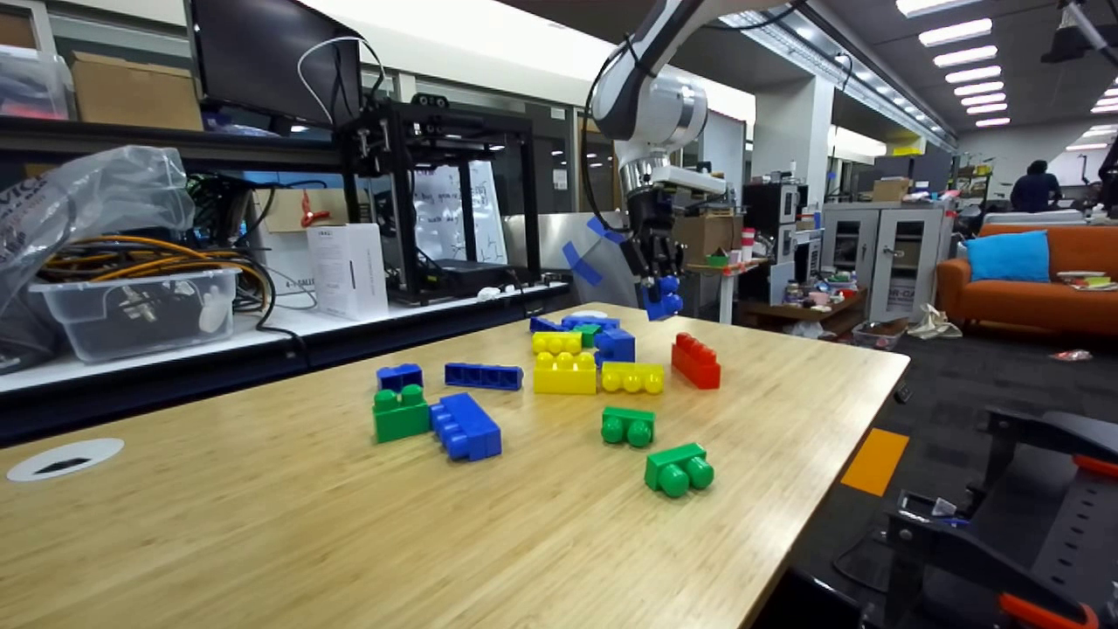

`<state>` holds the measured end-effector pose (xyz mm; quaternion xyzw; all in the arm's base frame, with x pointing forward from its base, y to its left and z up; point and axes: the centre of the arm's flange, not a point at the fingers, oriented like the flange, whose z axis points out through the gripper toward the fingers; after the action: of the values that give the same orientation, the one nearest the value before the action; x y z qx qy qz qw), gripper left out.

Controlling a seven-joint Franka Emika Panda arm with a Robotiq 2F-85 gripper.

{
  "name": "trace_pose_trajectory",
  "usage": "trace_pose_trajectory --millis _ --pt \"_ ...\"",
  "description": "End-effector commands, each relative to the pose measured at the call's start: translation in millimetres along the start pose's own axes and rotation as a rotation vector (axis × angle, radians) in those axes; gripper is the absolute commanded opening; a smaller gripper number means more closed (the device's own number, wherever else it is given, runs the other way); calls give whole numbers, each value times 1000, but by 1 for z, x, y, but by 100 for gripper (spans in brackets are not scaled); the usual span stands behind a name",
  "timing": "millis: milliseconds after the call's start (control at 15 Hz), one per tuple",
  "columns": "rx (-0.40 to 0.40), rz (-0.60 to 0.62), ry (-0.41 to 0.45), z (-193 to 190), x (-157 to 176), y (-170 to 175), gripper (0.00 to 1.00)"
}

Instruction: Move the blue toy slightly toward left

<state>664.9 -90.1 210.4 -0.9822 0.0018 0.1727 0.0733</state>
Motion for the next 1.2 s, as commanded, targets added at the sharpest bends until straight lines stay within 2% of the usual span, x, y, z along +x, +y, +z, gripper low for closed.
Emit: trace_pose_trajectory --millis 0,133,333,667,1133 --pt "28 74 -11 2 50 15 11" --pt "25 103 -11 10 66 20 11" --pt "29 143 -74 19 84 22 11" --pt "31 178 -222 23 86 19 11" --pt "24 185 -283 39 96 27 11"
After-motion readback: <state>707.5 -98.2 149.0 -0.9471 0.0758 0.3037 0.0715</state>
